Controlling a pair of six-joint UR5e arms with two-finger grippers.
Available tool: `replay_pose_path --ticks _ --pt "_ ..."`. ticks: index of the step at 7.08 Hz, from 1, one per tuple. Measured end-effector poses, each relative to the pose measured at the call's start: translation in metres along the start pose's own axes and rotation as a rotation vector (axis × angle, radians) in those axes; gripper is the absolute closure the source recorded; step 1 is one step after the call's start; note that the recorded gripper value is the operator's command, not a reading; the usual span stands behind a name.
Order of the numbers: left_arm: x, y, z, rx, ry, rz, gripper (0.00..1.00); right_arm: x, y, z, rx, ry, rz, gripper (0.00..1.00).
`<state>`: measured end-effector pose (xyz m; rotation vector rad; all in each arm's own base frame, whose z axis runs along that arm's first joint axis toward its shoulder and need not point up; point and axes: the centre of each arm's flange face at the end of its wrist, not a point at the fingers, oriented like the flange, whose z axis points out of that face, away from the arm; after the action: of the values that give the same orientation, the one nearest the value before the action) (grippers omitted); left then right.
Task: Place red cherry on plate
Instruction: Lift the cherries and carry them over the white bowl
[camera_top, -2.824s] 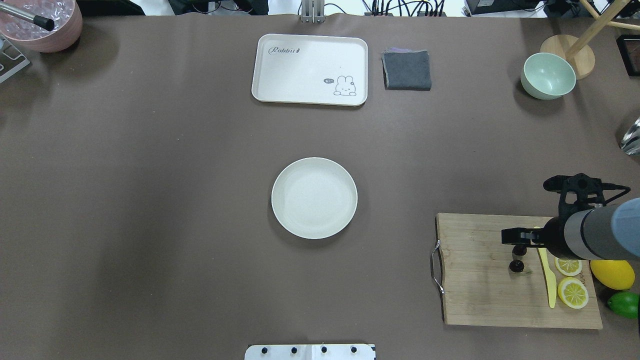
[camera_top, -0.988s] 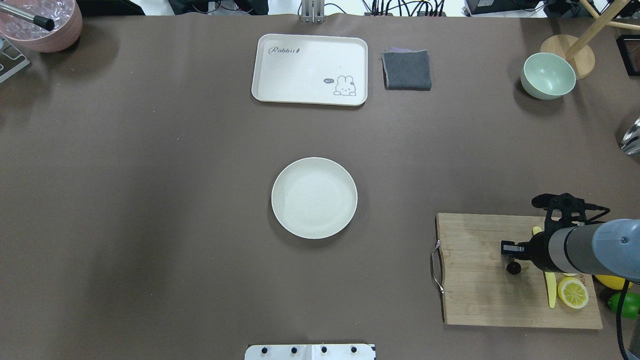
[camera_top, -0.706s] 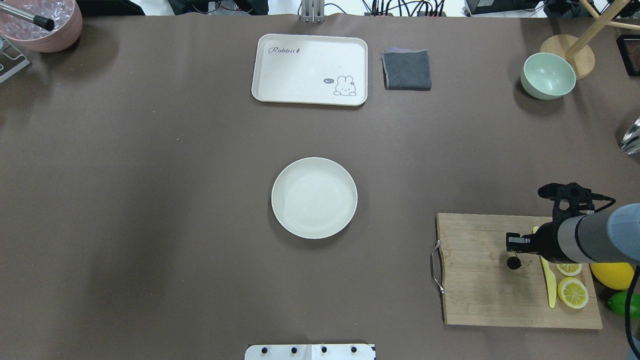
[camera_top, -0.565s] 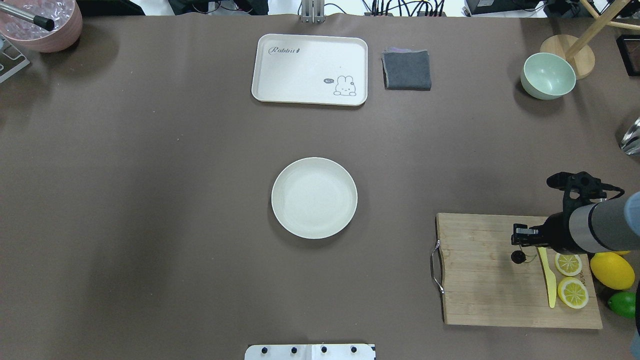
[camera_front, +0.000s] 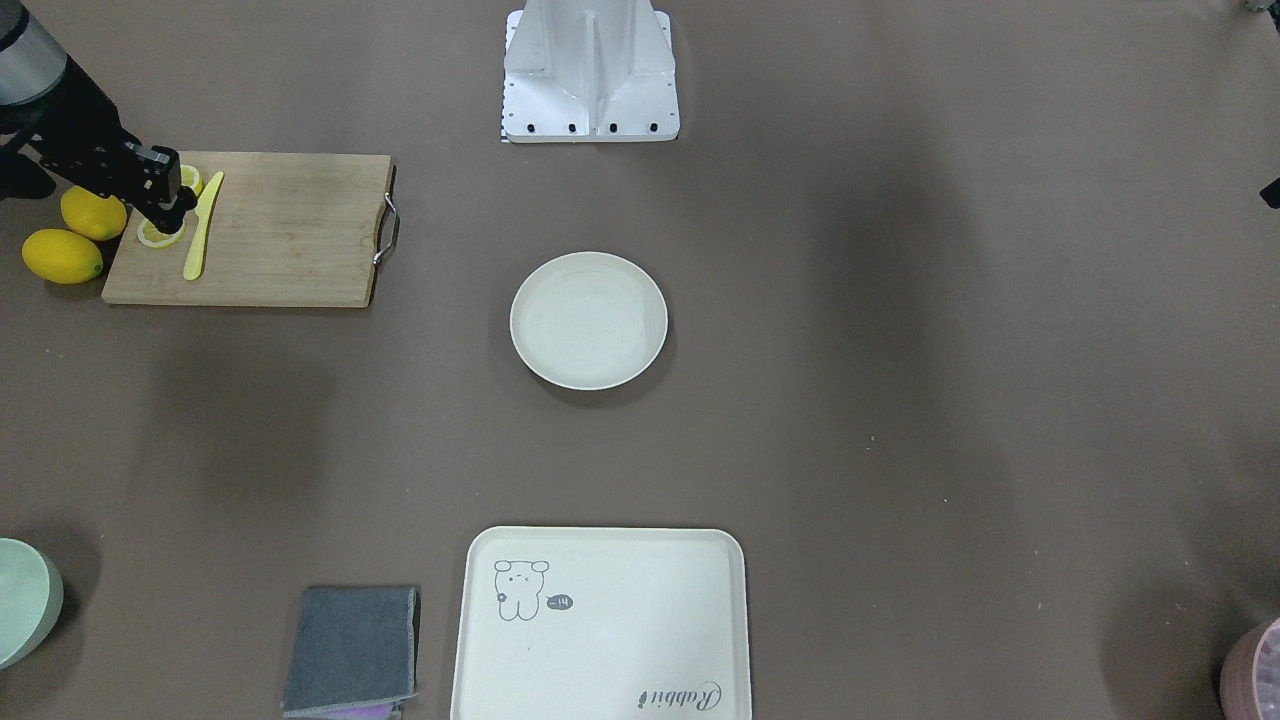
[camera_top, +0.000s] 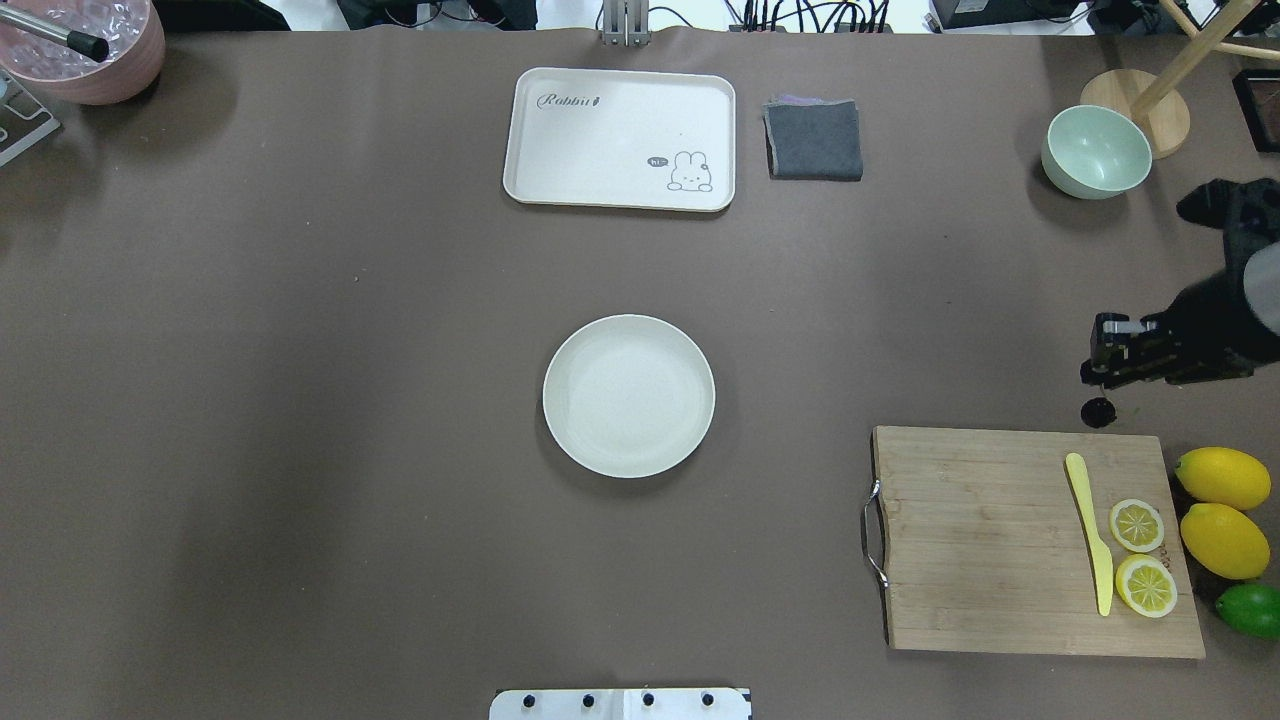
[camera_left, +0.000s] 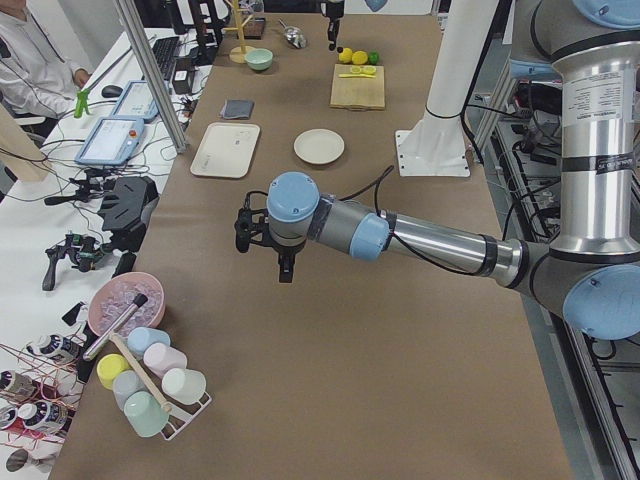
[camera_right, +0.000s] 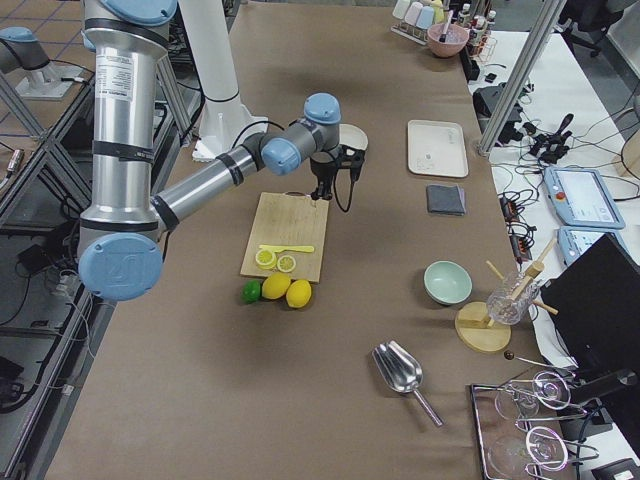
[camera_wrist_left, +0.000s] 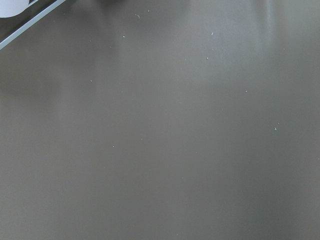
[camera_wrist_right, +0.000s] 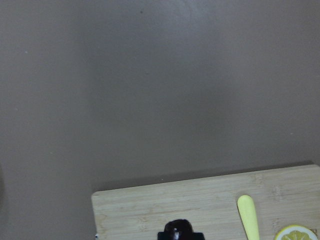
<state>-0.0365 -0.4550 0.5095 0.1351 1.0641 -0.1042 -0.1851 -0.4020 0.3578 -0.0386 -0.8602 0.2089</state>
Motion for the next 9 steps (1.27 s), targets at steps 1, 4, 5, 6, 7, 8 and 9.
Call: replay_pose_path --ticks 1,4,5,6,7,8,9 --pt "0.002 -0.001 0.000 -0.004 -0.001 -0.004 0.03 -0.031 -0.013 -0.036 -0.002 0.018 0.000 1.00" --pt "0.003 -0.004 0.002 -0.013 -0.003 -0.013 0.03 -0.138 -0.007 -0.080 0.016 0.076 -0.094 1.00" --pt "0.001 -0.004 0.003 -0.014 -0.005 -0.014 0.03 -0.178 0.007 -0.068 0.032 0.119 -0.139 1.00" --pt "0.000 -0.004 0.002 -0.012 -0.009 -0.016 0.03 -0.225 0.020 -0.052 0.047 0.161 -0.169 1.00" --pt "-0.002 -0.003 0.001 -0.008 -0.012 -0.018 0.03 -0.270 0.031 -0.036 0.056 0.187 -0.184 1.00" --pt "-0.003 -0.002 0.000 -0.007 -0.014 -0.021 0.03 -0.305 0.043 -0.021 0.057 0.208 -0.194 1.00" --pt "-0.005 -0.001 0.001 -0.009 -0.016 -0.023 0.03 -0.337 0.054 0.001 0.056 0.231 -0.204 1.00"
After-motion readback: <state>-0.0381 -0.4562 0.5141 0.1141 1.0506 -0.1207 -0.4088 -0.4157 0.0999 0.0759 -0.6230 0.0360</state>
